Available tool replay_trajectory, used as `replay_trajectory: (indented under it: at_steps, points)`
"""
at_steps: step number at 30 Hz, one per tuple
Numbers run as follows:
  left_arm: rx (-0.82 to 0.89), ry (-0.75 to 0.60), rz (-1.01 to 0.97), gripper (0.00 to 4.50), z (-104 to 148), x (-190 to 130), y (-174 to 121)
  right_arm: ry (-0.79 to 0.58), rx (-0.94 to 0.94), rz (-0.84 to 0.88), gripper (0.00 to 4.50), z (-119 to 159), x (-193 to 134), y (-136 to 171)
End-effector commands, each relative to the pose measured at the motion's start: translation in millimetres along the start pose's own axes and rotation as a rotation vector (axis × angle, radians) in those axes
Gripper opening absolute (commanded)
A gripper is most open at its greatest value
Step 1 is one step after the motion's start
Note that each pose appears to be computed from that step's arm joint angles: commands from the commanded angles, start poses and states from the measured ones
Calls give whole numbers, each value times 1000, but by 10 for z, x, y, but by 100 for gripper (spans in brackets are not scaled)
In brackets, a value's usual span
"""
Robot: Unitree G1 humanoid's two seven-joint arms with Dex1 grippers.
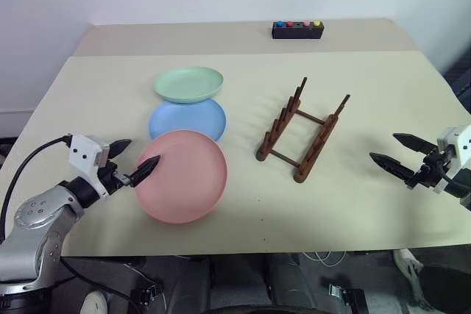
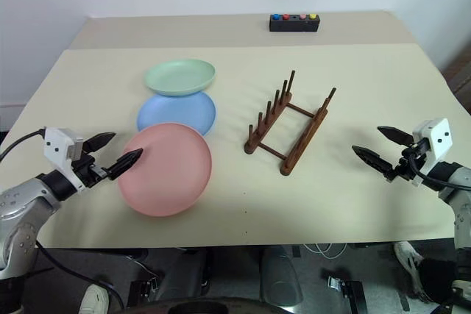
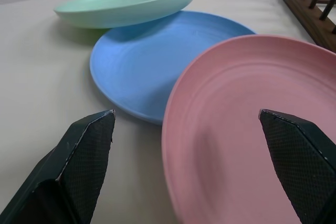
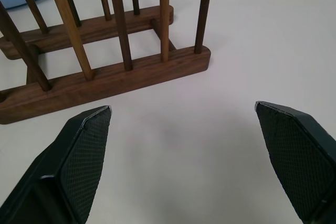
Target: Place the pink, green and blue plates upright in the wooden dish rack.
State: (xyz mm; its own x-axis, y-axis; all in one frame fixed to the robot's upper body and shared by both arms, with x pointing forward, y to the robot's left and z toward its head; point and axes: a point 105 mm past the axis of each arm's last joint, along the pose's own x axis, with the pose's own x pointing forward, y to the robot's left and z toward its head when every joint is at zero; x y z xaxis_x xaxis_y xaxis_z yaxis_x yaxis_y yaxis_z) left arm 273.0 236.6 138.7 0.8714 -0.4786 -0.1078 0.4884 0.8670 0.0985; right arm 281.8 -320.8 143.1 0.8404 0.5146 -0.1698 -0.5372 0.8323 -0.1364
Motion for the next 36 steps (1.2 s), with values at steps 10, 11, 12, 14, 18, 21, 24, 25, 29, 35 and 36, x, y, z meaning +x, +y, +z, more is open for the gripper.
replay_trajectory:
  at_steps: [10,11,12,14,18,21,24,25,29,35,36]
  points:
    - [22,-5,-448,450,212,184,-896,-28,-15,-5,448,63,-33,53]
    - [35,1,-497,450,224,219,-996,-27,-15,-6,448,60,-36,60]
    - [68,1,-554,450,244,291,-1129,-27,-14,-7,448,57,-40,73]
    - [108,-9,-624,450,287,413,-1318,-28,-12,-11,448,51,-49,94]
    - [186,41,-632,450,266,863,-1648,-39,-8,-33,448,43,-125,155]
    - [184,51,-647,450,277,964,-1766,-40,-4,-48,448,33,-160,197]
    - [147,47,-704,450,313,995,-1928,-44,3,-58,448,11,-165,262]
    - [112,60,-721,450,313,1041,-1997,-48,7,-63,448,3,-166,254]
    - [86,114,-733,450,271,1139,-2011,-67,17,-65,448,4,-106,295]
    - [140,152,-748,450,305,1293,-2137,-96,41,-53,448,5,-44,392]
    - [143,154,-749,450,309,1307,-2135,-98,47,-58,448,-15,-45,413]
